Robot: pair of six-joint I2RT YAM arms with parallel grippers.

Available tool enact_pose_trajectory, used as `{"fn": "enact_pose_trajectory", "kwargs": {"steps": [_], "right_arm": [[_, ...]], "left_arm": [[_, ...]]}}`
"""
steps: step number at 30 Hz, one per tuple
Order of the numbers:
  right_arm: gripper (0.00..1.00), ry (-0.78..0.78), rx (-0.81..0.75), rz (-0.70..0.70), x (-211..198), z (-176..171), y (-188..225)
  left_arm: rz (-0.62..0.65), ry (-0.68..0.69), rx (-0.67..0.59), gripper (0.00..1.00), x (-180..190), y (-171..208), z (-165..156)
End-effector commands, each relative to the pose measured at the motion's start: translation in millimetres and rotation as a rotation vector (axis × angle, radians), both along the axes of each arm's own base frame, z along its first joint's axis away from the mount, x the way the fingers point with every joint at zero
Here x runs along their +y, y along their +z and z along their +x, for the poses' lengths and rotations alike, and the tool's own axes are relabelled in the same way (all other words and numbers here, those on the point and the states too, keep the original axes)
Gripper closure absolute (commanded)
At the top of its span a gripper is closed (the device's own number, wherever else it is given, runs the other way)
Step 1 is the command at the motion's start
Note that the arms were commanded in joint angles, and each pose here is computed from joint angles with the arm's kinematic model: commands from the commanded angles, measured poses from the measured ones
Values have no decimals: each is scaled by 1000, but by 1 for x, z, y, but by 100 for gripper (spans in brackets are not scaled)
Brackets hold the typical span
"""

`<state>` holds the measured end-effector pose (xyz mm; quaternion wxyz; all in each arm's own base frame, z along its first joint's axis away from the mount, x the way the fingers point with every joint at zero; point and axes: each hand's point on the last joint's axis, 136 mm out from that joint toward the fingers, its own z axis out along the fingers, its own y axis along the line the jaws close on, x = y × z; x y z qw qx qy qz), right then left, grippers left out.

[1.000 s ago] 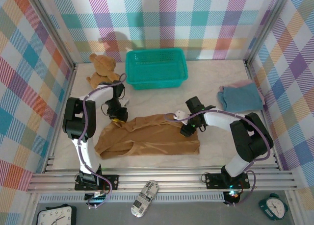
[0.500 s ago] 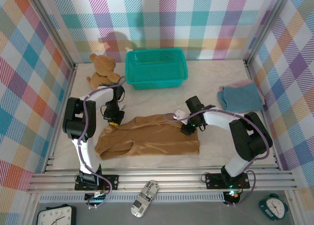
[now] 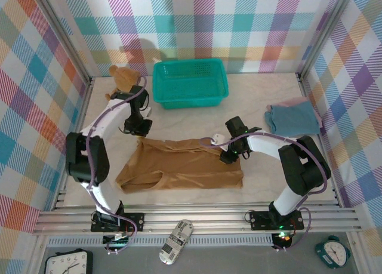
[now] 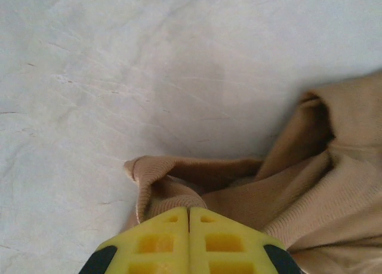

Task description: Fold and stack the tank tops

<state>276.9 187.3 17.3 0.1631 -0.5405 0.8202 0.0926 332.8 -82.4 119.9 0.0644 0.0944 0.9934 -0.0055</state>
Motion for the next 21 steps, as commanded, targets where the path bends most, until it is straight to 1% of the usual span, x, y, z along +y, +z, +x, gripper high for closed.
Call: {"fn": "enact_pose_trajectory", "kwargs": {"steps": [1,5,7,8,9,11,13,14,16,19,21], "right_arm": [[63,5,107,-78,-17,-22,-18],[64,-3,109,-95,-24,-23,-19],[63,0,111,-102,-25,-23,-19],[63,2,114,-103,-25,-24,-19],[63,3,115,-103,-26,-24,-20],[63,6,115,-109,-26,-24,-20],[64,2,116,-117,-29,-24,-21],[63,-1,117,-117,-30,-24,-21],[63,-8,115,-123,-34,-24,-22],[63,-18,106,-126,-39,-24,-21],[63,-23,102,-132,-42,-23,-20]], "left_arm": [[-17,0,67,100,-8,-6,-38],[-18,25,109,100,-9,-22,-72],[10,49,140,99,-3,-35,-86],[41,45,148,98,-1,-35,-87],[54,57,154,95,0,-38,-86],[94,83,201,87,5,-49,-89],[54,99,281,85,-4,-61,-95],[25,116,293,85,-9,-64,-97],[-41,153,320,80,-21,-67,-102],[-65,186,407,75,-26,-70,-117],[-14,208,460,71,-18,-69,-124]]}}
